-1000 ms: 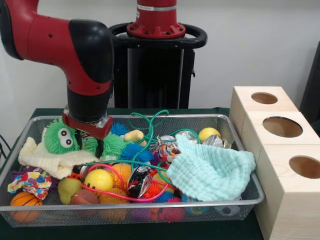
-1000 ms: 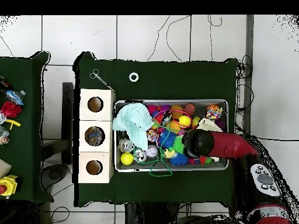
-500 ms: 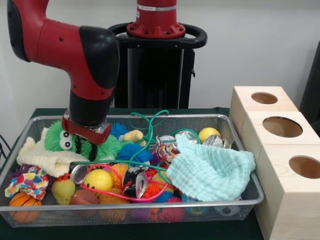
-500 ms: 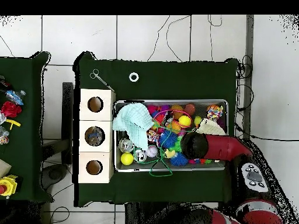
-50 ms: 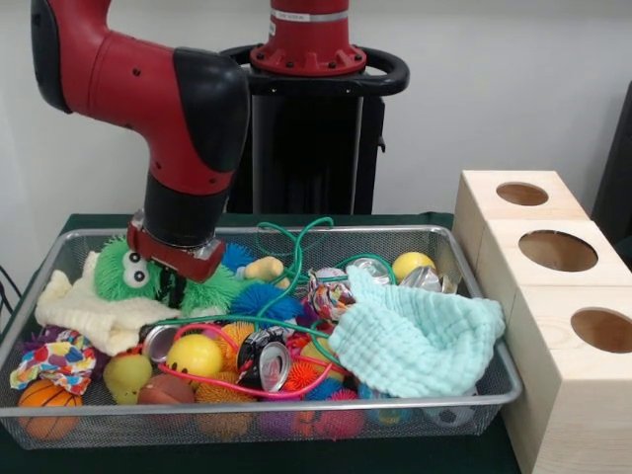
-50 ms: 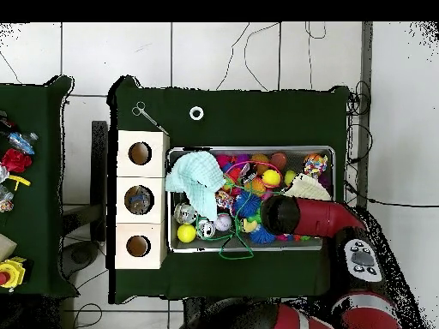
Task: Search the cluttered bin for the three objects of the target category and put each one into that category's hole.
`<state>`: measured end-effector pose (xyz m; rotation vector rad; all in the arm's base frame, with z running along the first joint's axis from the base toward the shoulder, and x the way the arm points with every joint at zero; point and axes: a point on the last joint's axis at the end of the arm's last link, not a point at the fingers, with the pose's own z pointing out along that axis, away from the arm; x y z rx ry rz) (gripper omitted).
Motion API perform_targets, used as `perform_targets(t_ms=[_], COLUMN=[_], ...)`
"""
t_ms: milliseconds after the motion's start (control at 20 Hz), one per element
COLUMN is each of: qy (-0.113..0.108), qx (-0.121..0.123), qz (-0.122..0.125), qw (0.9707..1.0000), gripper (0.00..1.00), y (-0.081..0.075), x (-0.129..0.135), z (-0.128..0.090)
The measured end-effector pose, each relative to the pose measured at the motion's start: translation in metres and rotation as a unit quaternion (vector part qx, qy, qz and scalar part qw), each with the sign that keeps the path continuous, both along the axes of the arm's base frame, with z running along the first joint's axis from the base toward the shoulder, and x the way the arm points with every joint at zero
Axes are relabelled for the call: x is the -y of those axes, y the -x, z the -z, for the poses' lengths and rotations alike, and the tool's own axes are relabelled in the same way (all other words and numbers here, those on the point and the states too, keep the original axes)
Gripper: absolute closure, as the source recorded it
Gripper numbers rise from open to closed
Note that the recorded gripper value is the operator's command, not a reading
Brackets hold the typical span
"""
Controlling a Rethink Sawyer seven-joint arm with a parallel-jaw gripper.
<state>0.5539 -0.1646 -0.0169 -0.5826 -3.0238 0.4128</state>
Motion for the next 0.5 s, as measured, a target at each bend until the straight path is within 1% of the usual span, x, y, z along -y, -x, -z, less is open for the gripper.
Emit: perform_targets(t_ms=[100,200,250,300,500], qy=[0.003,0.004,0.004,0.002,-0.006], qx=[-0.001,-0.01,-0.014,-0.026,-0.055], qz=[0.007,0.021,0.026,0.037,0.06], qw=[1.0,0.9997,0.9996,0.999,0.9967], gripper=[1.0,1.0,1.0,1.0,1.0], y=[-0.004,-0.009,-0.01,-0.013,-0.018], x=[-0.003,-0.011,-0.014,-0.022,-0.042], z=[-0.01,-0.031,-0.036,-0.052,-0.084])
